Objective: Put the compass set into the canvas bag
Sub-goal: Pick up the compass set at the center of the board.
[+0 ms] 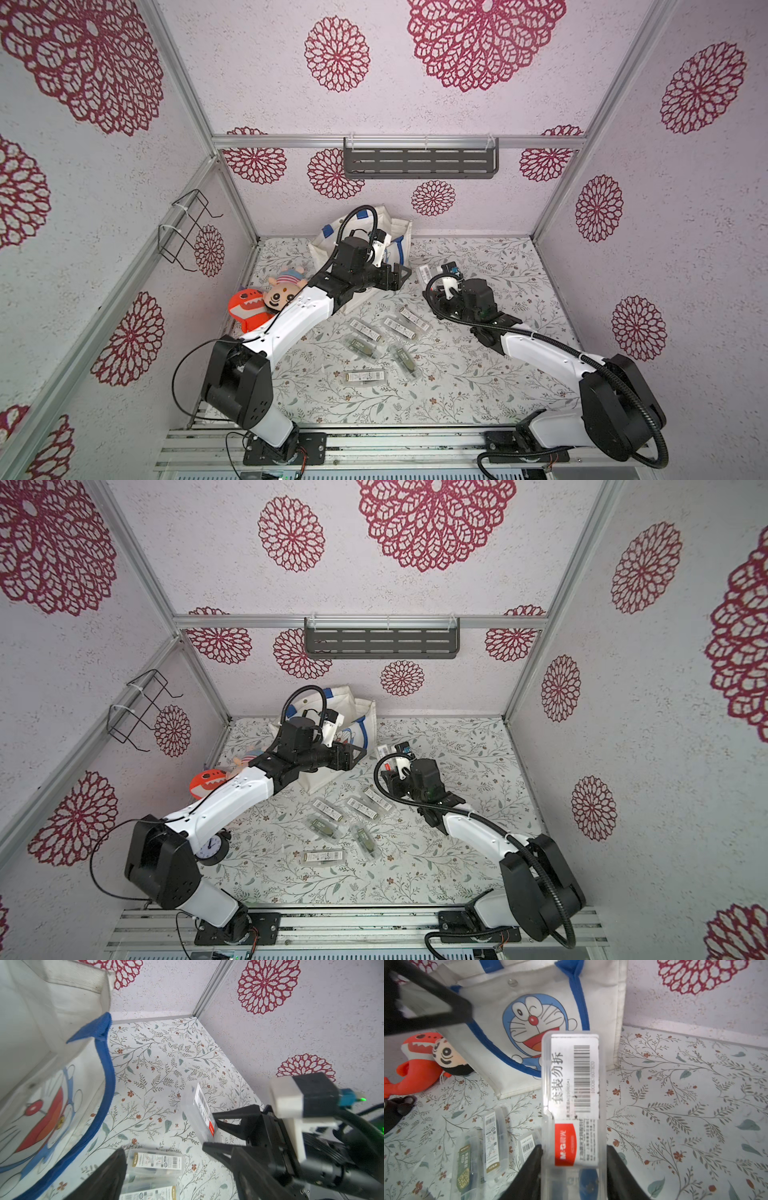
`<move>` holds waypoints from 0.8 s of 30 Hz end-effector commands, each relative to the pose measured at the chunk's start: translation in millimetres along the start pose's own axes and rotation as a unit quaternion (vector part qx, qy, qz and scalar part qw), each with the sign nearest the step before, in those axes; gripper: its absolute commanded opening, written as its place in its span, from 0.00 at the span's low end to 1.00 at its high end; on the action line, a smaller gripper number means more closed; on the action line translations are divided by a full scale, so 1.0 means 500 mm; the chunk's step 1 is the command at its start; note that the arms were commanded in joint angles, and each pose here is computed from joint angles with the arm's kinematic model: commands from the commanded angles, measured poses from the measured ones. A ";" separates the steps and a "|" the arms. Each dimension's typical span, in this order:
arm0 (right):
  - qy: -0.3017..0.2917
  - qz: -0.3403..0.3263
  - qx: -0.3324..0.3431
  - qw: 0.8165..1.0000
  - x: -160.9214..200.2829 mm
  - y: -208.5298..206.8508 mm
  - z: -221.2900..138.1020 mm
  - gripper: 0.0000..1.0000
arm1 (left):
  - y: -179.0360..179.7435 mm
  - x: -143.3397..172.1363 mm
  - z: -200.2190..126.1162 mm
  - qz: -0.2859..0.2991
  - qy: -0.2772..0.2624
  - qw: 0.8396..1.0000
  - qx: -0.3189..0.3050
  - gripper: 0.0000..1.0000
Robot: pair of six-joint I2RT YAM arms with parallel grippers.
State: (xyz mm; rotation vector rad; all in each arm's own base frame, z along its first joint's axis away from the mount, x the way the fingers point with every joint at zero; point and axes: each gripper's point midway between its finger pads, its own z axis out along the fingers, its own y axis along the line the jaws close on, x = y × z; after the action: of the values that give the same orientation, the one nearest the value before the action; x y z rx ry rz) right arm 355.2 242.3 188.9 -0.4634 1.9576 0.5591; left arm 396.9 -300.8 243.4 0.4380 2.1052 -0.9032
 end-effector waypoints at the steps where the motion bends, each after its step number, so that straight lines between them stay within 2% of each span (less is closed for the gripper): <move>1: -0.059 -0.004 -0.028 0.998 -0.076 0.035 -0.019 0.30 | -0.032 -0.031 0.021 -0.005 -0.021 0.999 0.039 0.82; 11: -0.067 -0.010 -0.034 0.997 -0.090 0.047 -0.015 0.29 | -0.053 -0.003 0.069 -0.022 0.006 0.997 0.073 0.72; 14: -0.065 -0.010 -0.035 0.997 -0.091 0.049 -0.012 0.29 | -0.055 0.002 0.079 -0.026 0.013 0.996 0.079 0.63; 19: -0.062 -0.012 -0.036 0.997 -0.088 0.051 -0.010 0.29 | -0.059 0.005 0.084 -0.030 0.016 0.996 0.081 0.43; 24: -0.060 -0.014 -0.035 0.997 -0.086 0.052 -0.012 0.30 | -0.064 0.006 0.082 -0.030 0.015 0.996 0.082 0.32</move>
State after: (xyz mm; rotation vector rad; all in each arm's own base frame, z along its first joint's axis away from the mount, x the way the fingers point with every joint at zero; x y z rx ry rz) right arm 351.6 257.4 204.2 -0.4933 1.9055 0.6012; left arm 399.9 -343.8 224.9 0.4595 2.1345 -1.0880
